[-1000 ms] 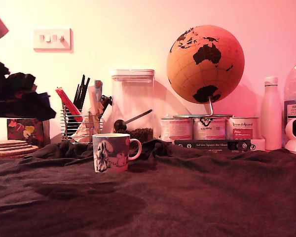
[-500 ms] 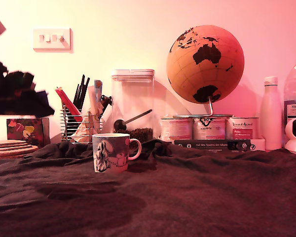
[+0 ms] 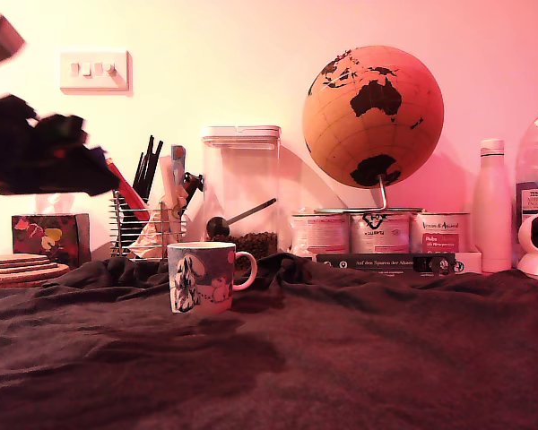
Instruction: Pick up the coffee capsules on the table and drop them inside the coffee cup
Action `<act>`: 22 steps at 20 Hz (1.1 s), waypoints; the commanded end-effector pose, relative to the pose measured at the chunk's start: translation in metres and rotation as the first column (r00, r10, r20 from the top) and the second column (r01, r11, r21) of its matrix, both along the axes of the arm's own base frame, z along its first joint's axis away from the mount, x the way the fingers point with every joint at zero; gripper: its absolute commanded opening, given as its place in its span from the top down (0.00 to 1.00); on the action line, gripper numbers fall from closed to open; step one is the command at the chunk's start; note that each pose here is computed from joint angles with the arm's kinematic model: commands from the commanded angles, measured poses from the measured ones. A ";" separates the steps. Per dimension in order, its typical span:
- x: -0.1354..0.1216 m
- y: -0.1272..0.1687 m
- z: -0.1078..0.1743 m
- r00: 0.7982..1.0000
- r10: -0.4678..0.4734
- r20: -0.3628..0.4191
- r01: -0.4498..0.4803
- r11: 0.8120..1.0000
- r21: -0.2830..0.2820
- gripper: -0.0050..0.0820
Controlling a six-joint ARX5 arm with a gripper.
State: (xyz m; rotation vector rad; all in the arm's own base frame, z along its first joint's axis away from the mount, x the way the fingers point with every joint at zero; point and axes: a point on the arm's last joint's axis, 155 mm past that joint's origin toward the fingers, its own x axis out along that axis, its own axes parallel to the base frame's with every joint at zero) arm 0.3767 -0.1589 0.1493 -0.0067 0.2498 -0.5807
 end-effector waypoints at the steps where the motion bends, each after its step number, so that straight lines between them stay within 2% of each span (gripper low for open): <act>1: 0.009 -0.004 0.002 1.000 -0.008 0.001 0.008 1.000 -0.007 0.76; 5: 0.030 -0.019 0.004 0.998 -0.056 -0.017 0.055 0.998 -0.014 0.76; 12: 0.065 -0.048 -0.010 0.984 -0.113 -0.137 0.114 0.994 0.000 0.76; 16: 0.078 -0.066 -0.017 0.966 -0.146 -0.213 0.153 0.988 0.015 0.76; 22: 0.085 -0.085 -0.040 0.924 -0.162 -0.346 0.196 0.978 0.065 0.75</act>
